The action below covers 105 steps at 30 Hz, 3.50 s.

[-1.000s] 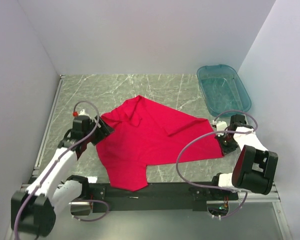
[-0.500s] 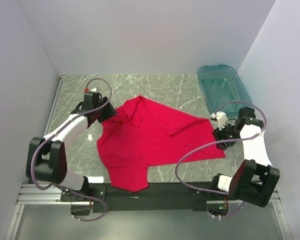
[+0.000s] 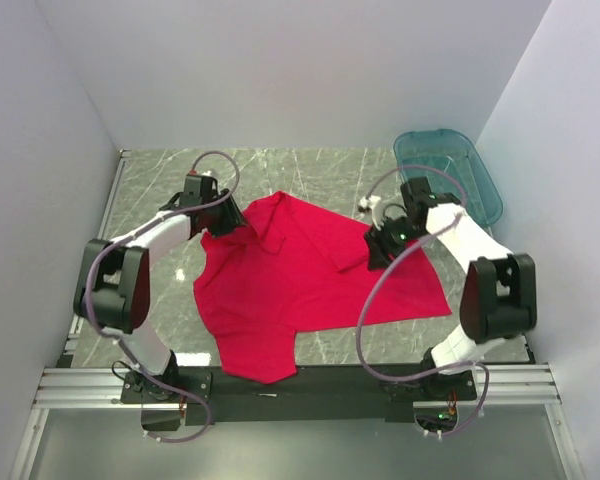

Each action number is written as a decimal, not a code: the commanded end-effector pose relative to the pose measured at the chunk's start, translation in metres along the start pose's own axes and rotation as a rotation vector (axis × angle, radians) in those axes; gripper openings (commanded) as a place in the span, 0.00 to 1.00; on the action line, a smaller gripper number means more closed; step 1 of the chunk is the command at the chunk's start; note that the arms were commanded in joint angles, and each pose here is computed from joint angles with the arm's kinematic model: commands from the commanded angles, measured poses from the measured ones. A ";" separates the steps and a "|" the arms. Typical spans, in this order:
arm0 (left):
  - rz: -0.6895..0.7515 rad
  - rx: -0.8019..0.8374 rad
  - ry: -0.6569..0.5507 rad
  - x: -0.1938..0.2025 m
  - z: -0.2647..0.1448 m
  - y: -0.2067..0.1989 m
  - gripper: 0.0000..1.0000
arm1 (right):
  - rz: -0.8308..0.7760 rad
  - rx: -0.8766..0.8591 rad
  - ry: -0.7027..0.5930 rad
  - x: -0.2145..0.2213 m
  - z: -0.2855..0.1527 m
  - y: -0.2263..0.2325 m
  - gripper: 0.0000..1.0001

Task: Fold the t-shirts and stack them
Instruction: Flatten the tshirt out

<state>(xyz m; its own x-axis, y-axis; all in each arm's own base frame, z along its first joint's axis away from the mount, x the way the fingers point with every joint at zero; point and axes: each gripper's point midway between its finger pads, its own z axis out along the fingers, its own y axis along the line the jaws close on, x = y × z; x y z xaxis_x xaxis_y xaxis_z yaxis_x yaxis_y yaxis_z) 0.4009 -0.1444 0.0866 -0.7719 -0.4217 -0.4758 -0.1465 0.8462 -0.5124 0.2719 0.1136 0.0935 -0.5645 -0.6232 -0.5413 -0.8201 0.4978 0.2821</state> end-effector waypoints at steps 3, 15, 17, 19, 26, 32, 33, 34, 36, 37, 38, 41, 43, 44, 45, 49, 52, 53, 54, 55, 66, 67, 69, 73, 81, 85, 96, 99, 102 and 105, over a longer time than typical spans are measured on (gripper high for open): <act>-0.013 0.089 -0.003 -0.019 0.026 -0.029 0.50 | 0.066 0.027 -0.070 -0.047 0.018 -0.028 0.58; 0.005 0.064 0.053 -0.018 0.068 -0.040 0.41 | 0.083 0.038 -0.049 -0.044 0.034 -0.032 0.58; 0.004 0.055 0.063 -0.016 0.071 -0.038 0.36 | 0.087 0.041 -0.046 -0.046 0.034 -0.033 0.58; 0.010 0.048 0.063 -0.017 0.072 -0.037 0.29 | 0.086 0.051 -0.038 -0.046 0.034 -0.034 0.58; 0.051 0.047 0.014 -0.040 0.068 -0.047 0.00 | 0.064 0.066 -0.040 -0.054 0.030 -0.035 0.58; 0.094 0.039 -0.066 -0.087 0.061 -0.063 0.00 | 0.045 0.072 -0.037 -0.058 0.028 -0.035 0.58; 0.101 0.047 -0.081 -0.095 0.058 -0.069 0.00 | 0.043 0.073 -0.037 -0.058 0.028 -0.035 0.58; 0.108 0.044 -0.089 -0.099 0.058 -0.069 0.00 | 0.043 0.073 -0.038 -0.059 0.027 -0.035 0.58; 0.124 0.056 -0.110 -0.111 0.055 -0.075 0.00 | 0.037 0.071 -0.039 -0.061 0.028 -0.035 0.58; 0.127 0.055 -0.108 -0.112 0.057 -0.074 0.00 | 0.038 0.069 -0.036 -0.060 0.029 -0.036 0.58; 0.138 0.056 -0.109 -0.114 0.057 -0.075 0.00 | 0.034 0.062 -0.030 -0.061 0.030 -0.035 0.58; 0.148 0.060 -0.119 -0.121 0.056 -0.078 0.00 | 0.000 0.040 -0.010 -0.062 0.035 -0.030 0.58; 0.148 0.068 -0.120 -0.123 0.058 -0.079 0.00 | -0.036 0.029 0.009 -0.062 0.040 -0.027 0.59; 0.147 0.070 -0.122 -0.125 0.057 -0.080 0.00 | -0.045 0.020 0.019 -0.059 0.042 -0.026 0.59; 0.148 0.075 -0.121 -0.125 0.058 -0.081 0.00 | -0.080 0.008 0.030 -0.058 0.044 -0.024 0.59; 0.152 0.074 -0.112 -0.126 0.063 -0.081 0.00 | -0.207 -0.057 0.093 -0.043 0.054 -0.005 0.60; 0.152 0.070 -0.110 -0.128 0.066 -0.079 0.00 | -0.295 -0.055 0.138 -0.029 0.063 0.000 0.62; 0.150 0.070 -0.111 -0.129 0.067 -0.077 0.00 | -0.335 -0.037 0.128 -0.034 0.066 0.001 0.62; 0.151 0.068 -0.108 -0.129 0.068 -0.077 0.00 | -0.349 -0.035 0.133 -0.033 0.069 0.002 0.62; 0.149 0.065 -0.107 -0.129 0.069 -0.075 0.00 | -0.358 -0.032 0.136 -0.032 0.072 0.002 0.63; 0.134 0.044 -0.101 -0.134 0.070 -0.054 0.00 | -0.285 0.023 0.108 -0.074 0.089 -0.018 0.63; 0.137 0.047 -0.102 -0.134 0.069 -0.054 0.00 | -0.281 0.022 0.110 -0.075 0.090 -0.018 0.63; 0.137 0.050 -0.102 -0.135 0.068 -0.053 0.00 | -0.268 0.024 0.117 -0.074 0.092 -0.019 0.63; 0.137 0.054 -0.098 -0.135 0.070 -0.051 0.00 | -0.238 0.017 0.139 -0.070 0.102 -0.019 0.62; 0.141 0.073 -0.119 -0.145 0.064 -0.055 0.00 | -0.198 0.042 0.178 -0.060 0.112 -0.022 0.59; 0.141 0.078 -0.121 -0.147 0.063 -0.056 0.00 | -0.183 0.062 0.189 -0.060 0.114 -0.027 0.47; 0.140 0.110 -0.192 -0.175 0.049 -0.067 0.00 | -0.095 0.319 0.027 -0.123 0.076 -0.061 0.00; 0.131 0.122 -0.218 -0.188 0.050 -0.071 0.00 | -0.032 0.471 -0.075 -0.154 0.053 -0.092 0.00; 0.115 0.145 -0.250 -0.204 0.053 -0.073 0.00 | 0.062 0.677 -0.173 -0.178 0.028 -0.136 0.00; 0.082 0.216 -0.295 -0.224 0.055 -0.082 0.00 | 0.183 0.886 -0.227 -0.187 0.016 -0.186 0.00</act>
<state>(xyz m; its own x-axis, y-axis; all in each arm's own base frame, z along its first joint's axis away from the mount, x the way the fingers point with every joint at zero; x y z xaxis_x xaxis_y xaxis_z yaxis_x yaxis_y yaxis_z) 0.5947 -0.1373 0.1720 -0.6267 -0.4082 -0.6638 0.0091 0.8479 -0.5301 0.4640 0.1777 0.0915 -0.5788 -0.5748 -0.5785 -0.6028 0.7793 -0.1713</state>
